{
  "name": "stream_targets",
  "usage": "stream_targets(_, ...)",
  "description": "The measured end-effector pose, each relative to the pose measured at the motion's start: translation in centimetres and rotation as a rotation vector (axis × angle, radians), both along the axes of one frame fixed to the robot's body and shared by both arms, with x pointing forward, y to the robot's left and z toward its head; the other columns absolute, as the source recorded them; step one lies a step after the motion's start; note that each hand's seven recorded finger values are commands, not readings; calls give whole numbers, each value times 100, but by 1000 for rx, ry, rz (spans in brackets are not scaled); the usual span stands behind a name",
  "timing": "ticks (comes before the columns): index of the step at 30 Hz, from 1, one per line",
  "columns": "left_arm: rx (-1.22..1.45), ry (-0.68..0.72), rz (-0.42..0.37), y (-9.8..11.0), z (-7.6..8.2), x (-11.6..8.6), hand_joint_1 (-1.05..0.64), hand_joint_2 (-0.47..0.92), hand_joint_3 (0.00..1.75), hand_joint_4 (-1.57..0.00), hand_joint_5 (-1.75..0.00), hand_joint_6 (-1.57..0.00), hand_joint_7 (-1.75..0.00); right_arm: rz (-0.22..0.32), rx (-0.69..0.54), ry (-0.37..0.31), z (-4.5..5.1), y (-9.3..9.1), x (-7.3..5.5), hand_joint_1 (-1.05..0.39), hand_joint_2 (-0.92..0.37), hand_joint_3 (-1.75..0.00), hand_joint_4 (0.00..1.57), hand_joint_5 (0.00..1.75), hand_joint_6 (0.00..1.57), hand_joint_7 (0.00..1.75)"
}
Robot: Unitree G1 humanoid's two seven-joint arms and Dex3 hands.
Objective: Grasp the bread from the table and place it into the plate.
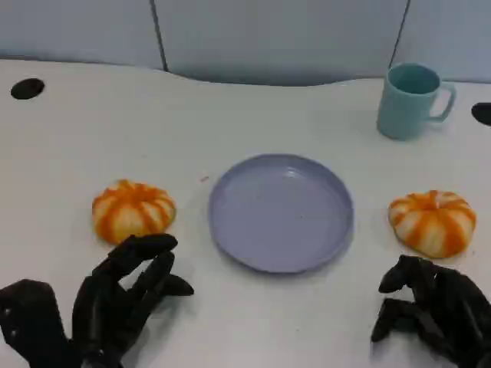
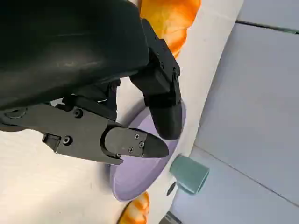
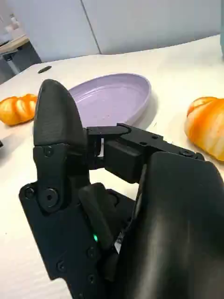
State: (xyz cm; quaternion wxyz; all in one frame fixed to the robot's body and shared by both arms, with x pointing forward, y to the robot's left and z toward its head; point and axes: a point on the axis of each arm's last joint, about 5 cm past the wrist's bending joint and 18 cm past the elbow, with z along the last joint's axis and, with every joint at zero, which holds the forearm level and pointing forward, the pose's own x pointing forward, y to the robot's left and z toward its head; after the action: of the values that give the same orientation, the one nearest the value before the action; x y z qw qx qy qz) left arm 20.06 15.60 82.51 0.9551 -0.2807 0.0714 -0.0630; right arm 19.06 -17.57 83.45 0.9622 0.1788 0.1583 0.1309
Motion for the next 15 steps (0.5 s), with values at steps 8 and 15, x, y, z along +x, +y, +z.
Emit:
stream_targets(8,2,0,-1,0,0,0,-41,92,12,-67,-151,-67,-101,0,2,1,0,0,1,-43,-92,-44,122,115,109,110)
stream_targets(15,6,0,-4,-2,1,1,-39,92,15,-66,-152,-66,-100,-3,0,6,5,3,3,-42,-92,-45,122,115,110,111)
